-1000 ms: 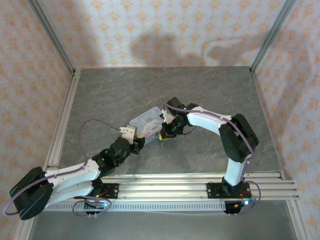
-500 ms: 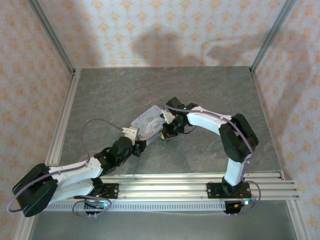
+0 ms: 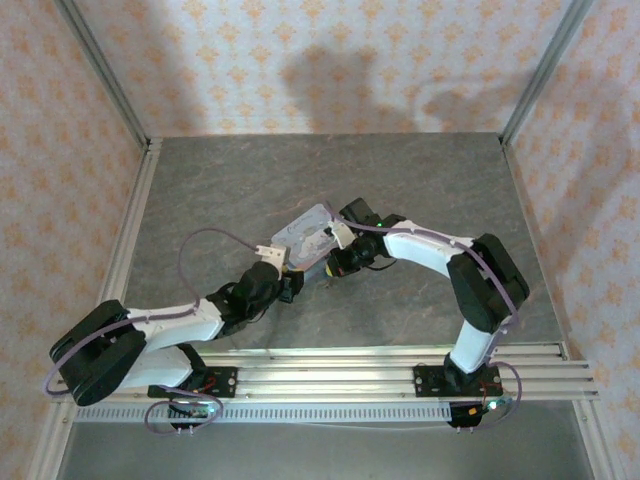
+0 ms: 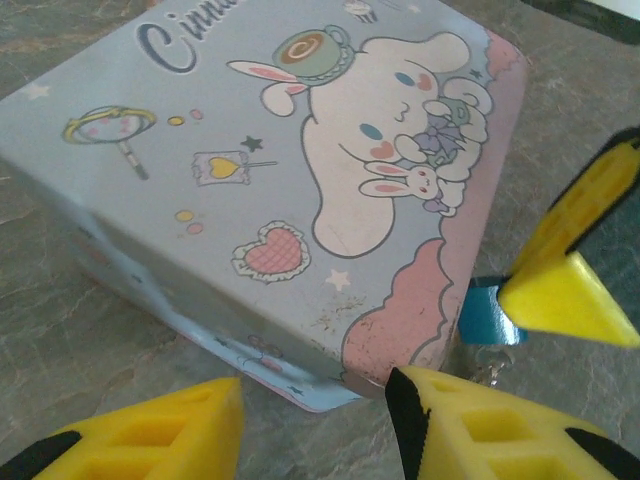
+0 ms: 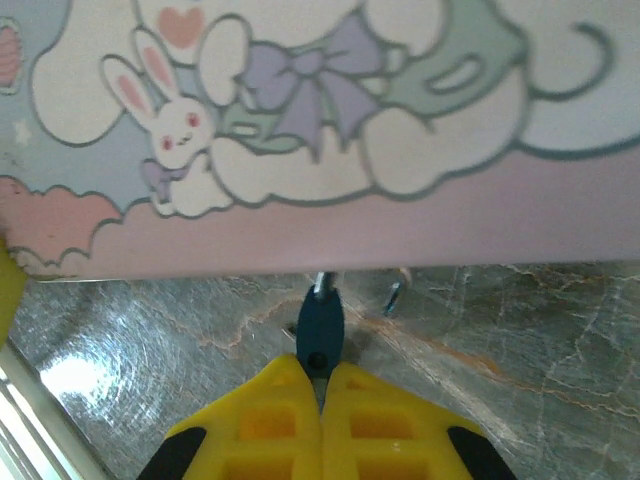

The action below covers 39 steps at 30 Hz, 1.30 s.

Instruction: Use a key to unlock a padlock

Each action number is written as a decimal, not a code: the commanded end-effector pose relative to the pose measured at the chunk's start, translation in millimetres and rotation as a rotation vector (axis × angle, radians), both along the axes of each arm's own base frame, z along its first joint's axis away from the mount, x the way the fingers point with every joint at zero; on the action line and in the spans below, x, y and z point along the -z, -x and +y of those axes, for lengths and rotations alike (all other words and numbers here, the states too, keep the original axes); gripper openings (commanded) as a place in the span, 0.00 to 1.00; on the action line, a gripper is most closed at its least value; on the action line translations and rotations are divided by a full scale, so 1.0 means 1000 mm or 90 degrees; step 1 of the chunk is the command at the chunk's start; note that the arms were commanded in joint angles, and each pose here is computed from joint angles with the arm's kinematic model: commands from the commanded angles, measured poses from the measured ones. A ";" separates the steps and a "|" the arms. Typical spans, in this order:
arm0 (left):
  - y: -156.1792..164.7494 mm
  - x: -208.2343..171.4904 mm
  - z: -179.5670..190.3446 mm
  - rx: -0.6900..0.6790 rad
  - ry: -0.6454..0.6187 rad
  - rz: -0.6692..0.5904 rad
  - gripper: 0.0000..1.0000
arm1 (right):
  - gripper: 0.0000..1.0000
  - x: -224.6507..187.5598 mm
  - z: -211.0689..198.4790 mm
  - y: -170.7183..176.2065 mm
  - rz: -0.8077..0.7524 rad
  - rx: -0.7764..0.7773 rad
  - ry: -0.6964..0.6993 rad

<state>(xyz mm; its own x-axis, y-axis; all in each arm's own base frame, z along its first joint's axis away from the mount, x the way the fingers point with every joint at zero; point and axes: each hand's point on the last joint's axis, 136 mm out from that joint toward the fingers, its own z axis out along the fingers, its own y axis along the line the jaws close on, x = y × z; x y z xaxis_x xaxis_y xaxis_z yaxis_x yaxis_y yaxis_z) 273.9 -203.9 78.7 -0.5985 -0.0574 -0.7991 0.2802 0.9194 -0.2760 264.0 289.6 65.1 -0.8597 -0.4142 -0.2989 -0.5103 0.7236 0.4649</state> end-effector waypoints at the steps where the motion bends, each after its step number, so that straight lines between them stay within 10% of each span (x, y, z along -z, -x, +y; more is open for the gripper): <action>1: -0.006 0.007 0.003 -0.031 0.016 0.025 0.45 | 0.00 -0.018 0.012 -0.003 -0.005 0.026 -0.029; 17: -0.012 0.001 0.015 -0.056 0.009 0.036 0.47 | 0.00 -0.030 -0.021 -0.026 0.017 0.163 0.141; 39: -0.006 -0.004 0.003 -0.005 0.024 0.042 0.47 | 0.00 0.002 -0.031 0.000 -0.047 -0.124 0.171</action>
<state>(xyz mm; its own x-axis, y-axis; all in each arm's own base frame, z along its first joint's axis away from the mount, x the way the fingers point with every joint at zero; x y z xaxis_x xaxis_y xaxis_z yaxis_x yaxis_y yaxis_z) 273.9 -194.4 73.2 -0.6663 -0.0896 -0.7403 0.2270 0.9213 -0.3158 270.6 262.3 60.7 -0.7823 -0.5796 -0.2280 -0.6222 0.7444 0.2425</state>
